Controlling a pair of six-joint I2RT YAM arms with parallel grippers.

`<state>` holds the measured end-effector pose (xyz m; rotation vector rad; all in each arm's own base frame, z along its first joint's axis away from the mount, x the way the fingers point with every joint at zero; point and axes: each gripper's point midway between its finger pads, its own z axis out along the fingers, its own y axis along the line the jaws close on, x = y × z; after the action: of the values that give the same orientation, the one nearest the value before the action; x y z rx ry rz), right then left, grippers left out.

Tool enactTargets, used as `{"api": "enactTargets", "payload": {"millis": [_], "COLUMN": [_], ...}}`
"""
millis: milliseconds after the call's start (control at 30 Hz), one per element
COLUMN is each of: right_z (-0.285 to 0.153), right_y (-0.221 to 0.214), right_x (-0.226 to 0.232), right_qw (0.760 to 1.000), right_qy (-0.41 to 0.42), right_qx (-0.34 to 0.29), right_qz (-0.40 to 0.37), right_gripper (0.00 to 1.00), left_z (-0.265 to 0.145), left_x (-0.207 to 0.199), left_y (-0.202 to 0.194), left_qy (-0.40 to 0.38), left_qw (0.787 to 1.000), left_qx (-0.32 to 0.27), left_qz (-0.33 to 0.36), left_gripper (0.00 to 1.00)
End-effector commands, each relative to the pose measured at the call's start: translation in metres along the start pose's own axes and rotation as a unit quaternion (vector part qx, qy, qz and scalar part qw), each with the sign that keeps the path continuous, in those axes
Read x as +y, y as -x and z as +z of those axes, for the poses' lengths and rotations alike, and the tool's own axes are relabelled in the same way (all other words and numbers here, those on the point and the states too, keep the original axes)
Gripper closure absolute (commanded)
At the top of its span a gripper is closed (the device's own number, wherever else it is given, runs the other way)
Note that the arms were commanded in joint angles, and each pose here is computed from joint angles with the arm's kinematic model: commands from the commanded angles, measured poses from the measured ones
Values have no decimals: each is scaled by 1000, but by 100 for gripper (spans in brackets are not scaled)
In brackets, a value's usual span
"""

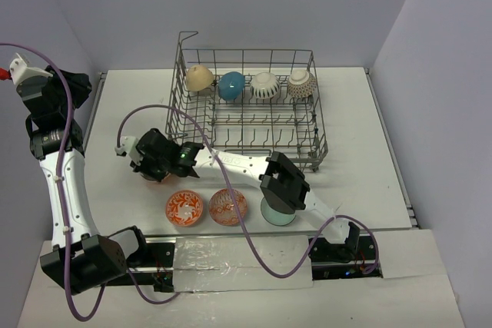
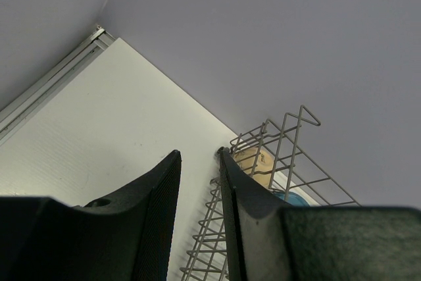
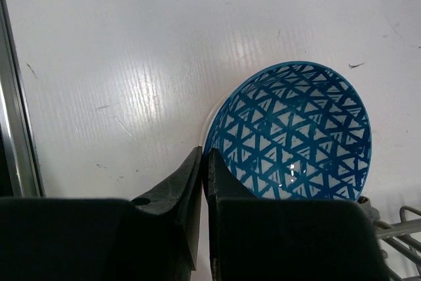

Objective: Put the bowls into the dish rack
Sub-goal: Pick up the bowl from the bowl.

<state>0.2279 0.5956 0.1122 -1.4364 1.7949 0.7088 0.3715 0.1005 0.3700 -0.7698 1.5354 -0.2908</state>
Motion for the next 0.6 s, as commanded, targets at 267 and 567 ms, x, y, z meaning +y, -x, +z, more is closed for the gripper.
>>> {"api": "enactTargets", "payload": {"millis": [267, 567], "right_z": [-58, -70], "right_y": [85, 95], "right_x": [-9, 11], "right_qw": [994, 991], "right_qy": [-16, 32], "right_qx": [-108, -130], "right_qz": [-10, -5], "right_gripper": [100, 100], "left_z": [-1, -3], "left_x": [-3, -2], "left_y": [12, 18], "left_qy": [-11, -13], "left_qw": [1000, 999], "left_qx": [-23, -35], "left_qz": [-2, -7], "left_gripper": [64, 64]}}
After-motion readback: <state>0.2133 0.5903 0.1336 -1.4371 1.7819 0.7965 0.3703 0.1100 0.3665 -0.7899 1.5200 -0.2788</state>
